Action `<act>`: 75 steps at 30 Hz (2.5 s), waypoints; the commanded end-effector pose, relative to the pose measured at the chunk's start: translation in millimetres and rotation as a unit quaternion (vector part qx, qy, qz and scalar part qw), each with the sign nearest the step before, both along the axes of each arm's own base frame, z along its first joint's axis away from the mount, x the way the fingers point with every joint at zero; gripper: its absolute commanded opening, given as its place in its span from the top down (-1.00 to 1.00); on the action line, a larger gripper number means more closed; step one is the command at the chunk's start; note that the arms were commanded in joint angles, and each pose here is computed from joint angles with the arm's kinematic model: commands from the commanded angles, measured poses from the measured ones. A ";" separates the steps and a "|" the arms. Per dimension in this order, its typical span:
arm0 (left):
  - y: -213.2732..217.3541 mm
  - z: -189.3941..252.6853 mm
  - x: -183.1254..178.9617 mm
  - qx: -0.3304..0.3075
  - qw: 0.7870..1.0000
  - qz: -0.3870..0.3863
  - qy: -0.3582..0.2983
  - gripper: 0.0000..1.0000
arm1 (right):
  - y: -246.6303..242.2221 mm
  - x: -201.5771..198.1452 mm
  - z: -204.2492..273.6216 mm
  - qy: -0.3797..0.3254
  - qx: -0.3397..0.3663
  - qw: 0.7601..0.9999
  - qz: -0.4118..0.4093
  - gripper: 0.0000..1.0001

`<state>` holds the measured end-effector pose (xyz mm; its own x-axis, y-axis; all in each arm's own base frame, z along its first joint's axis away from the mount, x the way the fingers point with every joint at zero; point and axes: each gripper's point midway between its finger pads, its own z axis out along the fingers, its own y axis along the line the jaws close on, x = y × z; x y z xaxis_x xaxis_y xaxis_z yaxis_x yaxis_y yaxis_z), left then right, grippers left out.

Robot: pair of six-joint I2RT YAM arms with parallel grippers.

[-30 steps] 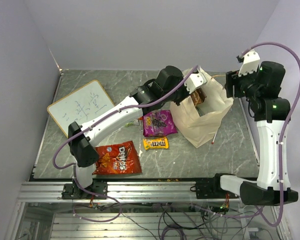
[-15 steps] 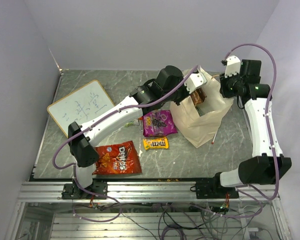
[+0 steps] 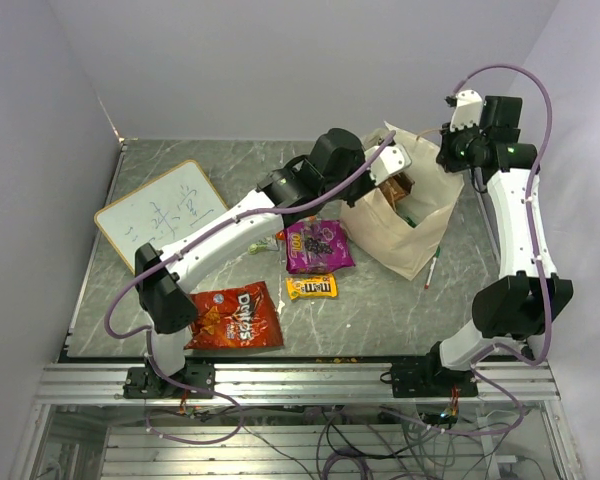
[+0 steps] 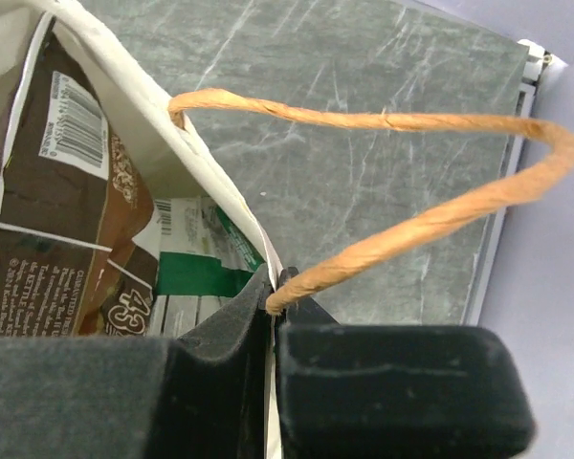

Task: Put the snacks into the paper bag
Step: Adjust the snack in the paper bag, then pick up the snack from the center of the board.

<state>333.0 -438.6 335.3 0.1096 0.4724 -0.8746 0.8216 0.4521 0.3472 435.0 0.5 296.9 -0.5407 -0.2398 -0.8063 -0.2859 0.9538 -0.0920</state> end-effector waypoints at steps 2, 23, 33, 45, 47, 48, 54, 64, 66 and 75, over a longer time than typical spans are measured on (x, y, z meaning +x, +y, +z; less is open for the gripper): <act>16.0 20.8 5.6 -0.004 1.000 0.006 -0.018 0.76 | 8.6 -0.8 7.9 -0.026 0.039 0.999 0.010 1.00; 185.3 -51.6 -35.5 0.117 0.983 -0.001 0.143 -1.00 | 28.9 -19.1 22.2 -0.040 0.067 0.995 0.057 1.00; 327.2 -165.0 -59.7 0.205 0.921 0.065 0.325 -0.93 | 30.2 -22.5 20.8 -0.043 0.066 0.995 0.061 1.00; 406.4 -272.9 -126.2 0.277 0.818 0.054 0.501 -0.87 | 30.9 -22.0 17.6 -0.043 0.064 0.995 0.064 1.00; 406.4 -279.8 -132.1 0.275 0.810 0.048 0.516 -0.88 | 30.1 -22.1 17.9 -0.045 0.062 0.995 0.063 1.00; 405.6 -281.9 -135.0 0.273 0.806 0.044 0.523 -0.88 | 29.8 -22.3 18.2 -0.046 0.061 0.995 0.062 1.00; 406.9 -291.3 -149.6 0.280 0.786 0.026 0.551 -0.62 | 30.2 -21.9 16.0 -0.043 0.063 0.995 0.063 1.00; 398.4 -286.6 -149.0 0.260 0.786 0.008 0.561 0.34 | 29.7 -22.4 16.5 -0.045 0.061 0.995 0.063 1.00; 394.8 -280.8 -145.0 0.251 0.792 0.001 0.557 0.54 | 29.6 -22.9 17.0 -0.045 0.060 0.995 0.062 1.00; 376.0 -233.7 -126.0 0.210 0.833 -0.022 0.512 0.86 | 31.6 -24.2 21.1 -0.049 0.061 0.995 0.068 1.00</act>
